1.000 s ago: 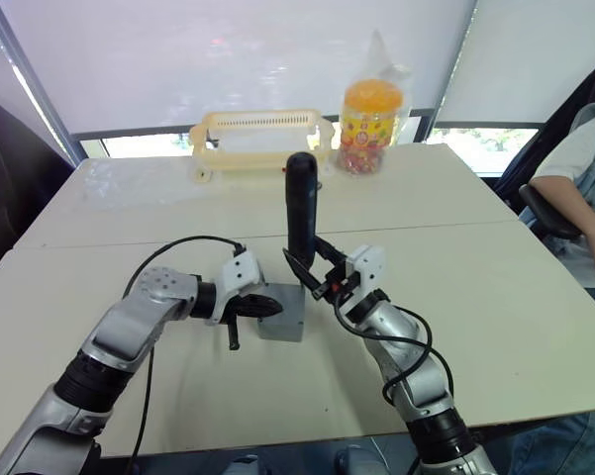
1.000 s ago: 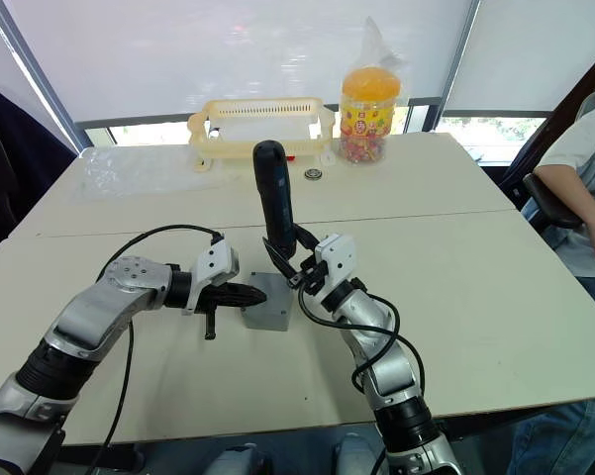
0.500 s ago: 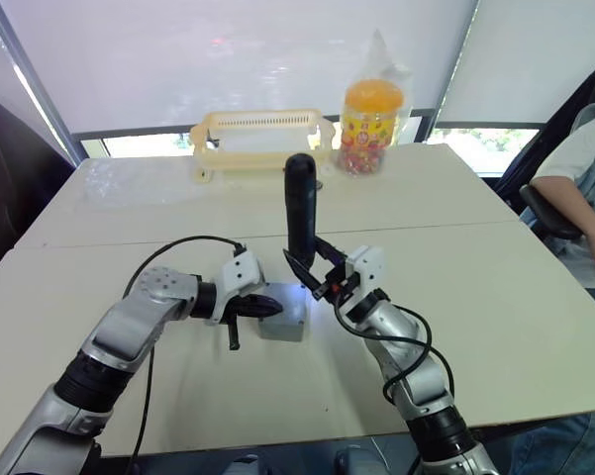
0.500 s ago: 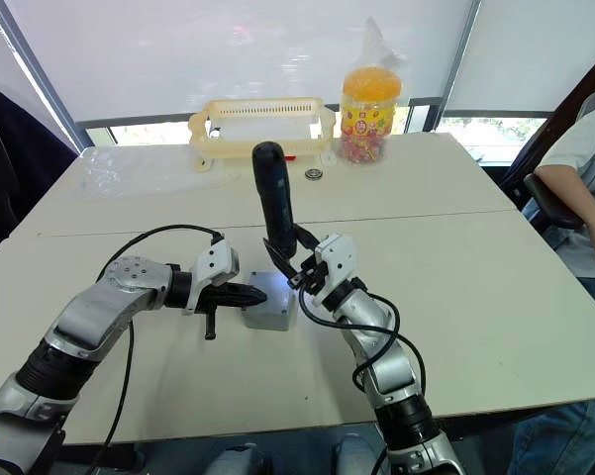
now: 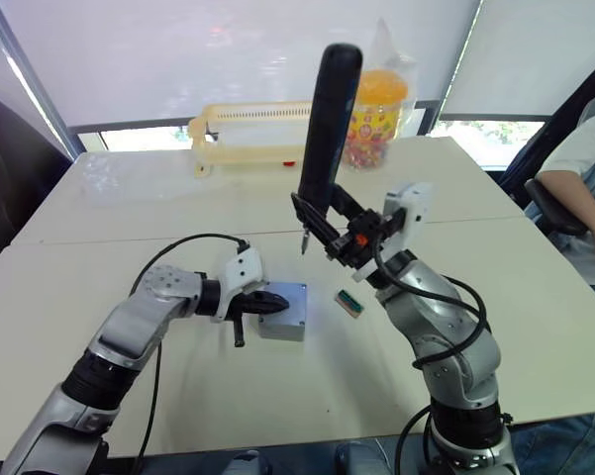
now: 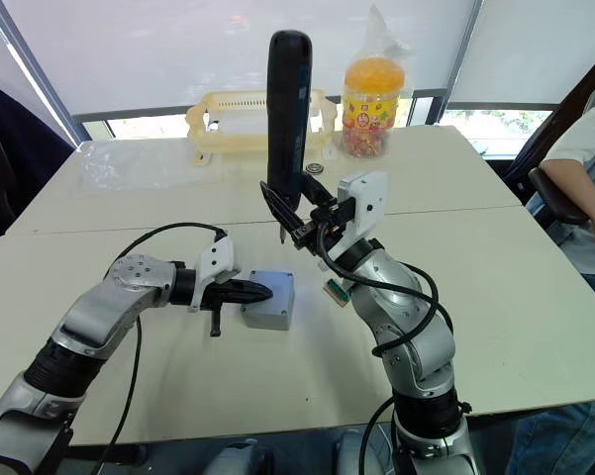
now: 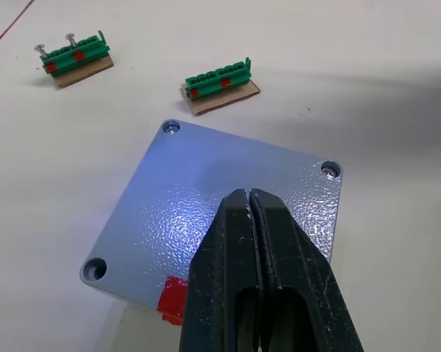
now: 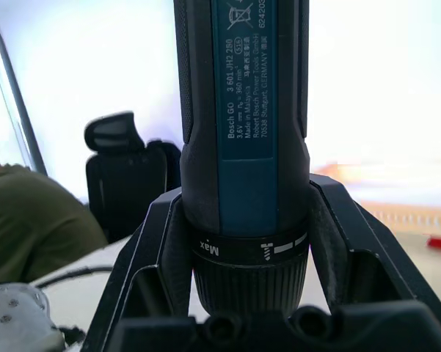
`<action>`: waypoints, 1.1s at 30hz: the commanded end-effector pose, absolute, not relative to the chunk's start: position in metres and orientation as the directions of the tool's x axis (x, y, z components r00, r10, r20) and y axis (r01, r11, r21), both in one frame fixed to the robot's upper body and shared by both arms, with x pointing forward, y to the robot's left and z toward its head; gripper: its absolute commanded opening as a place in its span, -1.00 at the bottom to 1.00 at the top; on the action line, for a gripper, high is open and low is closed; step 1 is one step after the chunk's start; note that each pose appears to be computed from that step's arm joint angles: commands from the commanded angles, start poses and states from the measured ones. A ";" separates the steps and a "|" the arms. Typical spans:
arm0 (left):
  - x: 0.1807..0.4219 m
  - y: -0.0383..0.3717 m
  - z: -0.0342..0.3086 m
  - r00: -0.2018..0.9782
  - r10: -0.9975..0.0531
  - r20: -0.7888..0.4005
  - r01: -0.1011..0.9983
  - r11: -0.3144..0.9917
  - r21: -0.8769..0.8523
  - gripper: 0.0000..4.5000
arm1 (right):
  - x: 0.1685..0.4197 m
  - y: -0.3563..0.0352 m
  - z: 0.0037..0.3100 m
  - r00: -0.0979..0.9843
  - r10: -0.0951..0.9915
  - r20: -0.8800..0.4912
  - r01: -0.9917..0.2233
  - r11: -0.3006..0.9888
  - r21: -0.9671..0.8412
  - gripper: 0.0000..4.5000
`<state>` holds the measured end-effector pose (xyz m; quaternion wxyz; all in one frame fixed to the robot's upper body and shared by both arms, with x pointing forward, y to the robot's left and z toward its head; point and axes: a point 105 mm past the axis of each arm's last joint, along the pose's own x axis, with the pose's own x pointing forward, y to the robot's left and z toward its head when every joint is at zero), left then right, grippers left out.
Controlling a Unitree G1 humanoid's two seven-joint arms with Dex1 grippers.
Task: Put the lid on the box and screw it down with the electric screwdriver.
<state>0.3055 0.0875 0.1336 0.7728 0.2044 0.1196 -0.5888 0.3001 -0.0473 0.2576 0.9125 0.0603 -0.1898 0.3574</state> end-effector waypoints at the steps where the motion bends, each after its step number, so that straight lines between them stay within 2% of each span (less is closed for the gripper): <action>1: 0.305 0.091 0.116 0.276 -0.841 -0.464 0.961 0.246 0.126 -1.00 | 0.297 -0.061 0.292 0.647 0.592 0.480 -0.680 0.733 0.014 -0.21; 3: 0.307 0.090 0.127 0.293 -0.862 -0.414 0.956 0.269 0.116 -1.00 | 0.303 -0.072 0.300 0.671 0.573 0.470 -0.682 0.726 0.089 -0.21; 5: 0.309 0.089 0.142 0.312 -0.883 -0.351 0.950 0.299 0.093 -1.00 | 0.306 -0.083 0.304 0.682 0.598 0.420 -0.698 0.704 0.132 -0.21; 7: 0.308 0.092 0.168 0.315 -0.906 -0.282 0.949 0.305 0.079 -1.00 | 0.311 -0.104 0.299 0.698 0.679 0.227 -0.714 0.683 0.154 -0.21; 9: 0.302 0.091 0.183 0.292 -0.920 -0.261 0.956 0.281 0.081 -1.00 | 0.311 -0.127 0.292 0.722 0.690 0.043 -0.687 0.710 0.155 -0.21; 13: 0.286 0.088 0.197 0.235 -0.927 -0.293 0.971 0.208 0.120 -1.00 | 0.307 -0.177 0.255 0.735 0.598 -0.318 -0.566 0.800 0.198 -0.21; 17: 0.279 0.089 0.193 0.255 -0.888 -0.383 0.960 0.187 0.207 -1.00 | 0.295 -0.222 0.220 0.725 0.450 -0.521 -0.422 0.889 0.181 -0.21; 21: 0.274 0.092 0.181 0.281 -0.843 -0.458 0.947 0.165 0.277 -1.00 | 0.288 -0.252 0.198 0.689 0.381 -0.617 -0.296 0.924 0.240 -0.21; 26: 0.266 0.090 0.171 0.272 -0.838 -0.474 0.949 0.153 0.275 -1.00 | 0.286 -0.269 0.170 0.632 0.332 -0.701 -0.182 0.942 0.282 -0.21; 29: 0.267 0.089 0.169 0.276 -0.840 -0.467 0.950 0.164 0.267 -1.00 | 0.287 -0.273 0.157 0.591 0.302 -0.748 -0.144 0.952 0.270 -0.21; 33: 0.268 0.090 0.168 0.284 -0.841 -0.461 0.949 0.178 0.261 -1.00 | 0.287 -0.269 0.151 0.552 0.305 -0.776 -0.162 0.952 0.259 -0.21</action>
